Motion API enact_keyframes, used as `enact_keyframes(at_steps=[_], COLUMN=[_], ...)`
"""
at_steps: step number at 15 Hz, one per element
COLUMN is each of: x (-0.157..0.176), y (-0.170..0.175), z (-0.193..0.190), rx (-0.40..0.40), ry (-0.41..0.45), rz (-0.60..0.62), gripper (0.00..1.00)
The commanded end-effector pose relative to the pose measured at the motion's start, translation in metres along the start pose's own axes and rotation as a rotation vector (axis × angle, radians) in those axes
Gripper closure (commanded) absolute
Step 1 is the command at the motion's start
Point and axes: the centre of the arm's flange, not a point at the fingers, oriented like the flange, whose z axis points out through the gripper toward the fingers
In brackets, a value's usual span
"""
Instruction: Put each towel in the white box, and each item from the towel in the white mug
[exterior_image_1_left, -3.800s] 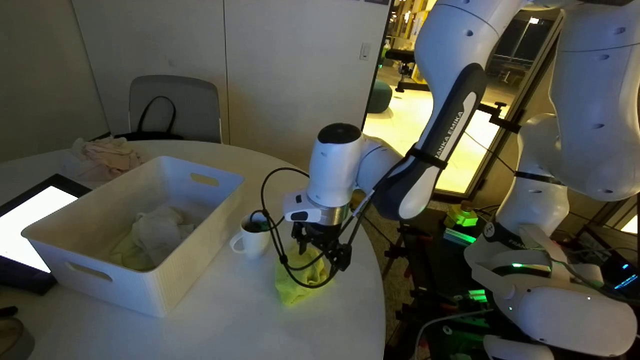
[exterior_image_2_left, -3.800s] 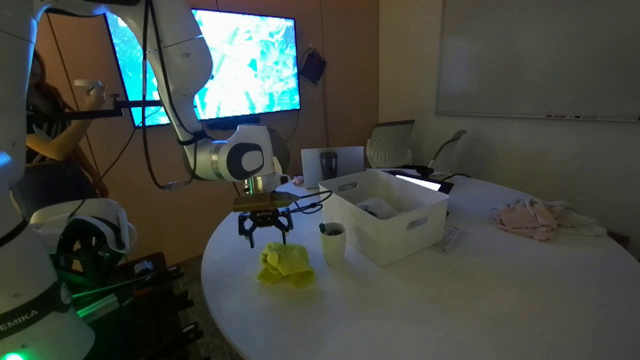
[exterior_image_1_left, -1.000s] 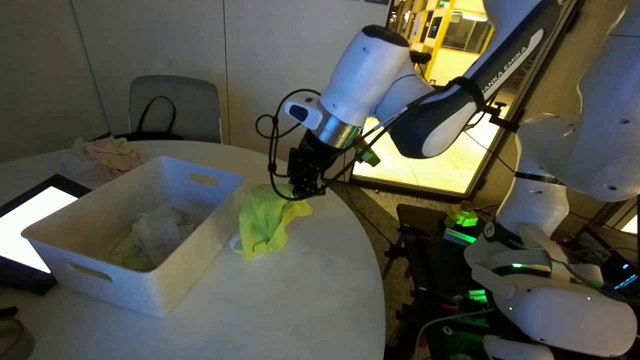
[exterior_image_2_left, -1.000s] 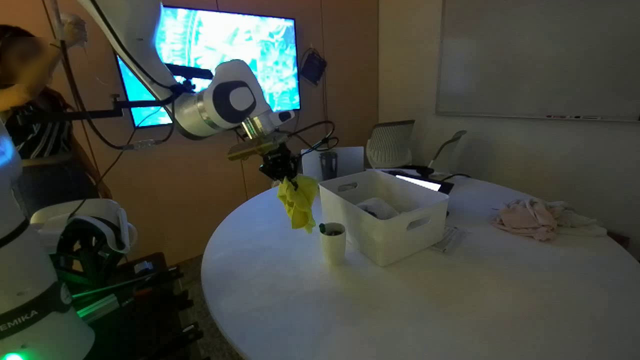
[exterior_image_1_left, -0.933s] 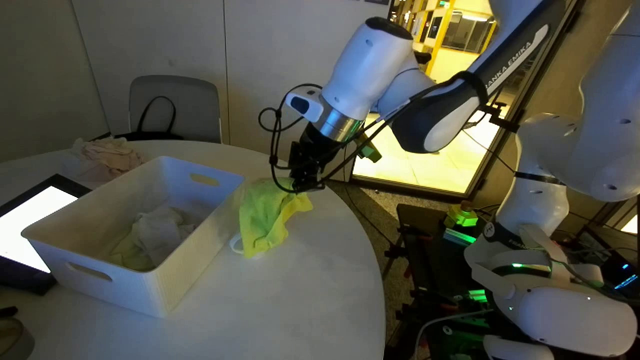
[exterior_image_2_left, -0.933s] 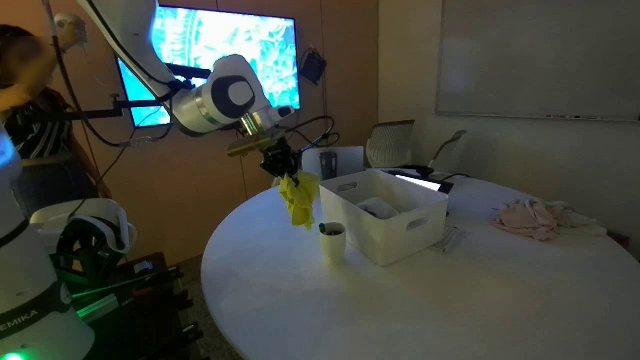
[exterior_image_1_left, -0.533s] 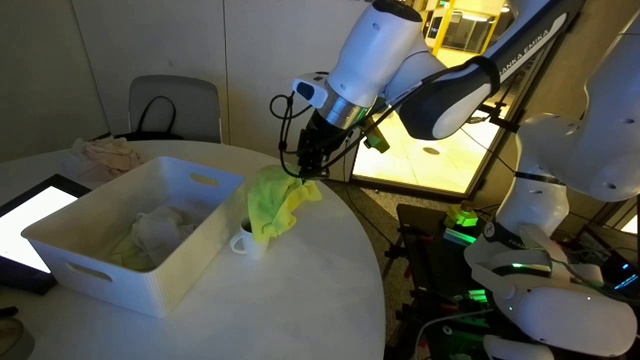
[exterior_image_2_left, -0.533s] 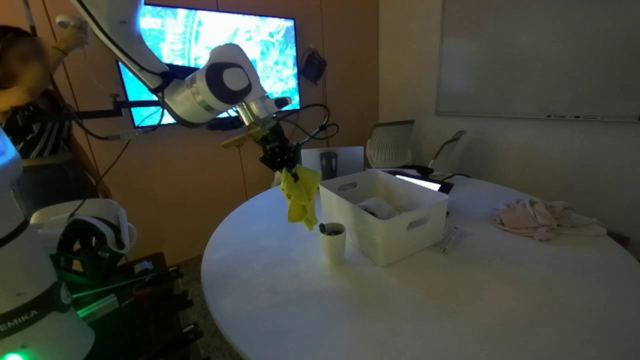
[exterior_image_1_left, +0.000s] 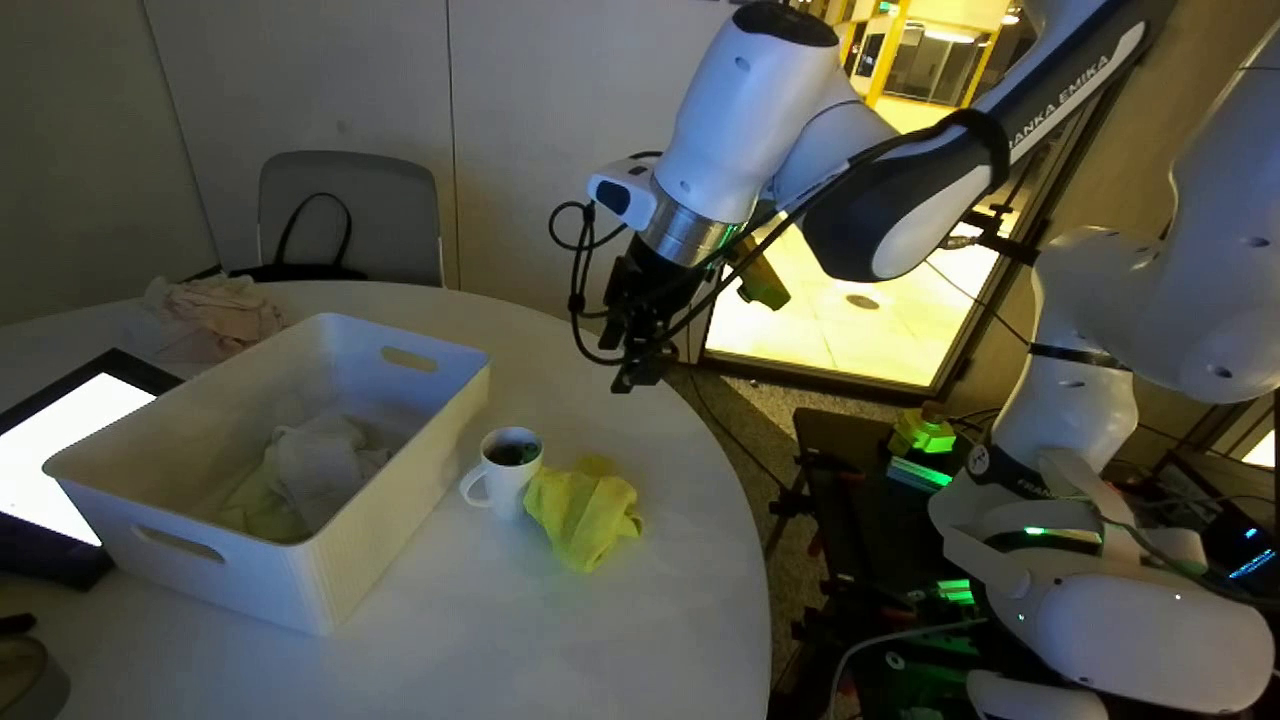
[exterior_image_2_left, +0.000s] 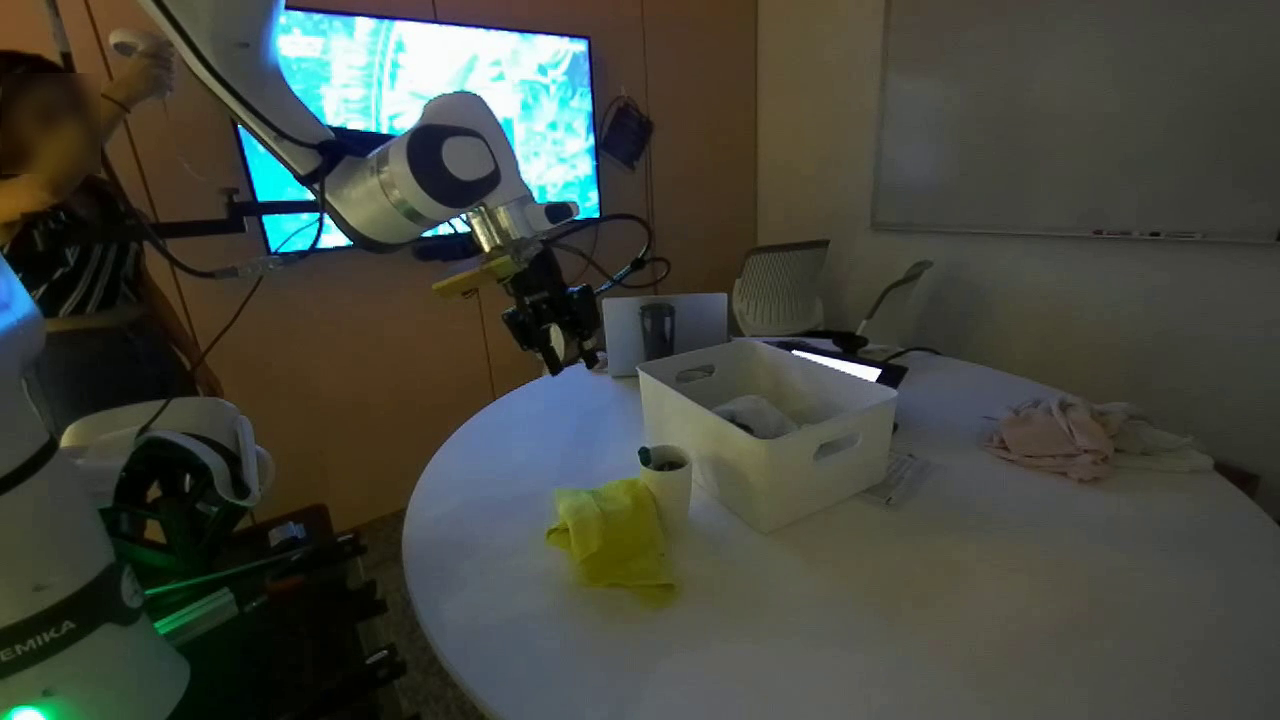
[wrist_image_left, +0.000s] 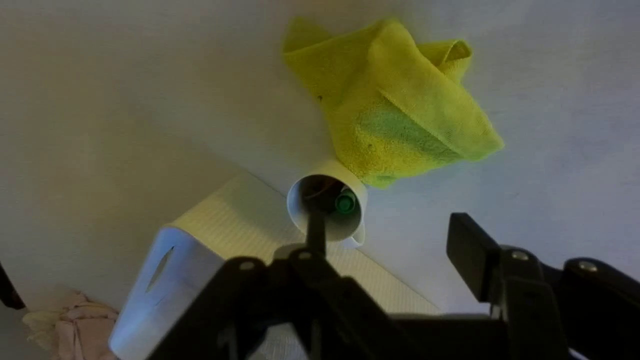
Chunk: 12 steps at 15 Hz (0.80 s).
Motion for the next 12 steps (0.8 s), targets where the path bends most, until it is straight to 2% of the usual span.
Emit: enact_keyframes(at_steps=[1, 4, 12], x=[-0.003, -0.008, -0.022], y=[0.005, 0.010, -0.015], z=[-0.008, 0.009, 0.119], rx=[0.002, 0.022, 0.067], ry=[-0.015, -0.043, -0.159], rz=[0.019, 0.026, -0.010], gripper=[0.03, 0.00, 0.00])
